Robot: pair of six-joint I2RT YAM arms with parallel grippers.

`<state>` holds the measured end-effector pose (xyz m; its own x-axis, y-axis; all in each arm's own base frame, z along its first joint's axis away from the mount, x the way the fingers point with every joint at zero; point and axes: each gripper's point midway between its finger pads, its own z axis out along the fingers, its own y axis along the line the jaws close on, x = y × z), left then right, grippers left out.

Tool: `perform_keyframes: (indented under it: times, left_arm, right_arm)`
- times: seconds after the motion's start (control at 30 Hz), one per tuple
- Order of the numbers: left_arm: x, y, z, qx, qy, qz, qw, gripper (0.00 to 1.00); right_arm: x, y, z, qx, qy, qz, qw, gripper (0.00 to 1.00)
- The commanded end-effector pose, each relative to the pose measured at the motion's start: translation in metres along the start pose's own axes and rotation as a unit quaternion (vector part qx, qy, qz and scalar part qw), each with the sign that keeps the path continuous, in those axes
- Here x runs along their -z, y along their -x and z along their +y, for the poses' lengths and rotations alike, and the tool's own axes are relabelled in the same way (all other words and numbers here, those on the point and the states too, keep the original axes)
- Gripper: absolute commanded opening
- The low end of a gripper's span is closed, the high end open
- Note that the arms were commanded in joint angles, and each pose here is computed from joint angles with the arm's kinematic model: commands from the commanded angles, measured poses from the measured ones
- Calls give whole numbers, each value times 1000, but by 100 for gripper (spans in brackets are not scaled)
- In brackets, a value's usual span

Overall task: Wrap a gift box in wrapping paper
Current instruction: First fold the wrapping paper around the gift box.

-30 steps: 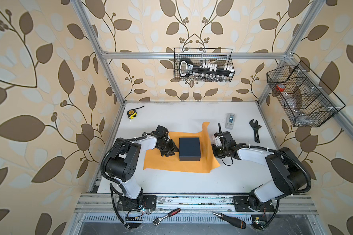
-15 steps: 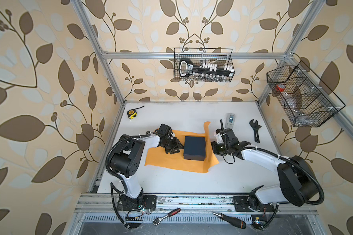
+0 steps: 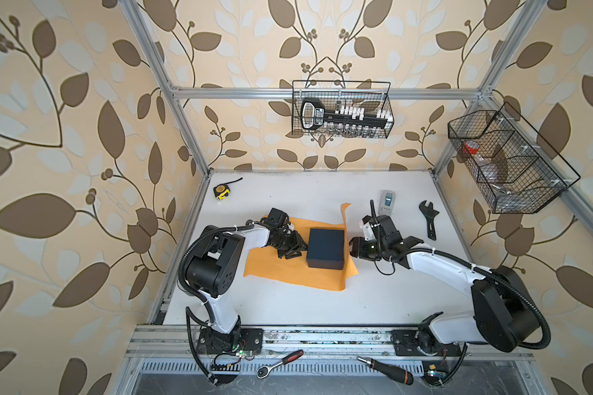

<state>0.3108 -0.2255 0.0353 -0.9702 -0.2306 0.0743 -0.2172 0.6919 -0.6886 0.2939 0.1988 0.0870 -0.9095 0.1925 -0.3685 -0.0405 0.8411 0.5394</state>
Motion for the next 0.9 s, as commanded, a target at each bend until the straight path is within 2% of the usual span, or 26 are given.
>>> perform_keyframes:
  times: [0.0,0.23,0.53,0.87]
  left_arm:
    - [0,-5,-9,-9,-11,9,1000,45]
    - [-2,-5,-7,-5,-9,12,1000,45]
    - [-3,-5,-11,-6,-17,16,1000,45]
    - [-6,-8,-20,-9,-28,17,999,45]
  right_arm:
    - [8,-4,9,2,19,-2,1000,56]
    - [7,-9,3,-13,20,-4,1000,55]
    - [-6,-9,16,-32,63,6,997,57]
    - [-24,-26,24,-29,61,26,997,63]
